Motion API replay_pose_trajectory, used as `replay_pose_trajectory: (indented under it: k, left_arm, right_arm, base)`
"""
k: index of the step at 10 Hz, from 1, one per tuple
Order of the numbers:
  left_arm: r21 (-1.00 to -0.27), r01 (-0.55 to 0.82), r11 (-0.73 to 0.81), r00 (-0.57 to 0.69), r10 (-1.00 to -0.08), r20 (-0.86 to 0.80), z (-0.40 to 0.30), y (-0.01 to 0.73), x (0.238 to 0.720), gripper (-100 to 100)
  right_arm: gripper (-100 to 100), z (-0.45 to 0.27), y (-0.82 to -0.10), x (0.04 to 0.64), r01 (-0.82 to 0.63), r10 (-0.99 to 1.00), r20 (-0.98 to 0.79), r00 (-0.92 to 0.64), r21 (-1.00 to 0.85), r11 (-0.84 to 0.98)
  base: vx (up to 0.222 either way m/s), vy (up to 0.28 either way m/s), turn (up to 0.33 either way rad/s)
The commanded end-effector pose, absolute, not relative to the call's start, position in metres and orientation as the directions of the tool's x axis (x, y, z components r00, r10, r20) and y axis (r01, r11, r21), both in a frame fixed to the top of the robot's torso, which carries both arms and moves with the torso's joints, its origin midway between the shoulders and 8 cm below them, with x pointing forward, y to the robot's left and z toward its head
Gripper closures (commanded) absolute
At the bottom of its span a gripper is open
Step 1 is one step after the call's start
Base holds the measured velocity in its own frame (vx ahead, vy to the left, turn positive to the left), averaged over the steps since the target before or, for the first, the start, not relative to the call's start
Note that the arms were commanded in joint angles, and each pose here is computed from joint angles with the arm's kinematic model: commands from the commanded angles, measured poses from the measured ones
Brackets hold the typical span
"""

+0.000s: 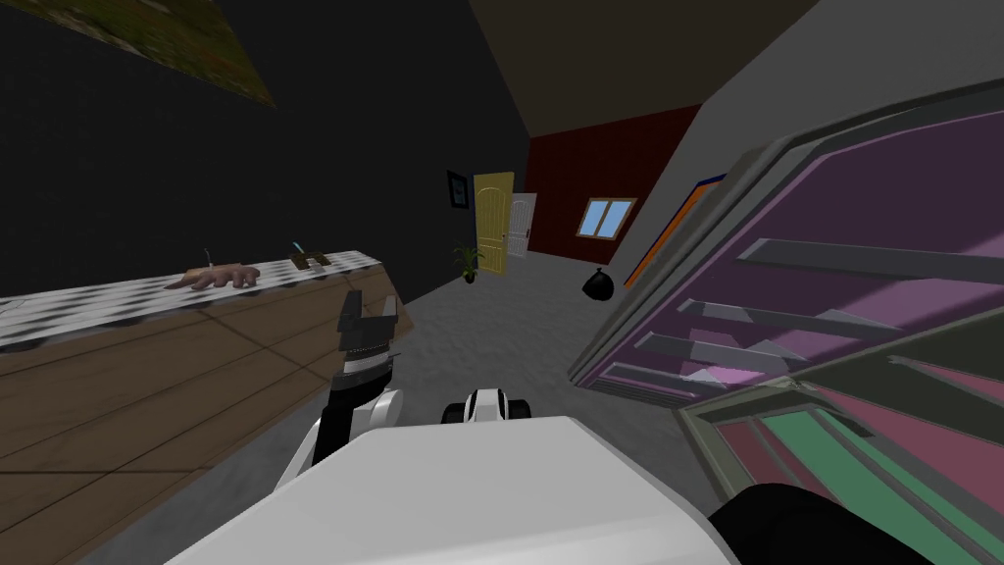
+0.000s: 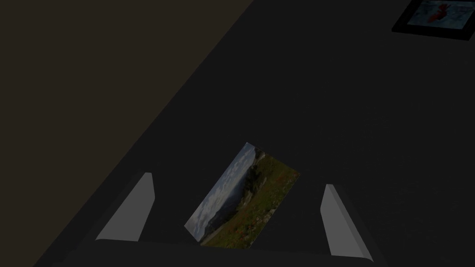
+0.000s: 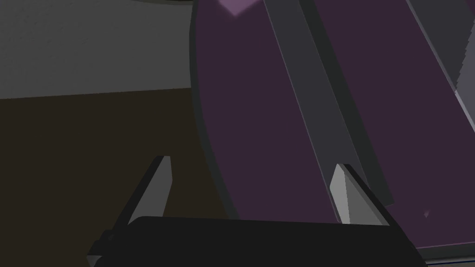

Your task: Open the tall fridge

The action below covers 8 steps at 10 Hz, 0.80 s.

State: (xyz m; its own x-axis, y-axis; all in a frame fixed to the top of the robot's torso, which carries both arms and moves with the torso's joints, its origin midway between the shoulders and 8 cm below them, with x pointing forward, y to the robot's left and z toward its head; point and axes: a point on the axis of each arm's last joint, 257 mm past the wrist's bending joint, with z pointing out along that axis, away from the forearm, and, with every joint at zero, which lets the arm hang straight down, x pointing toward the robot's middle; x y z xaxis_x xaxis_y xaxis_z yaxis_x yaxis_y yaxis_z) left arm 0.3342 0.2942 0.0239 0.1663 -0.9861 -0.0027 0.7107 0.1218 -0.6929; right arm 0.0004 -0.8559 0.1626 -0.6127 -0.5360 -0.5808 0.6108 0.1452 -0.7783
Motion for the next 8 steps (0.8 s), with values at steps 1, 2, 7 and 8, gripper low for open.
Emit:
replay_pose_trajectory:
  k: [1,2,7,8]
  left_arm:
    - [-0.693,0.711,0.122,0.166,-0.986,-0.003,0.024,0.294,0.334,0]
    - [-0.693,0.711,0.122,0.166,-0.986,-0.003,0.024,0.294,0.334,0]
    - [-0.693,0.711,0.122,0.166,-0.986,-0.003,0.024,0.294,0.334,0]
    - [-0.693,0.711,0.122,0.166,-0.986,-0.003,0.024,0.294,0.334,0]
  right_arm:
    - [-100,0.131,-0.866,-0.005,0.656,-0.499,-0.637,-0.587,-0.736,0.168]
    - [-100,0.117,-0.870,-0.007,0.674,-0.483,-0.660,-0.576,-0.717,0.176]
    - [-100,0.138,-0.870,-0.015,0.681,-0.485,-0.667,-0.566,-0.709,0.182]
    - [-100,0.144,-0.870,-0.016,0.681,-0.487,-0.667,-0.564,-0.709,0.183]
  base:
    - [0.079,0.068,0.067]
    - [0.079,0.070,0.052]
    - [0.056,-0.012,-0.007]
    - [0.063,-0.012,-0.072]
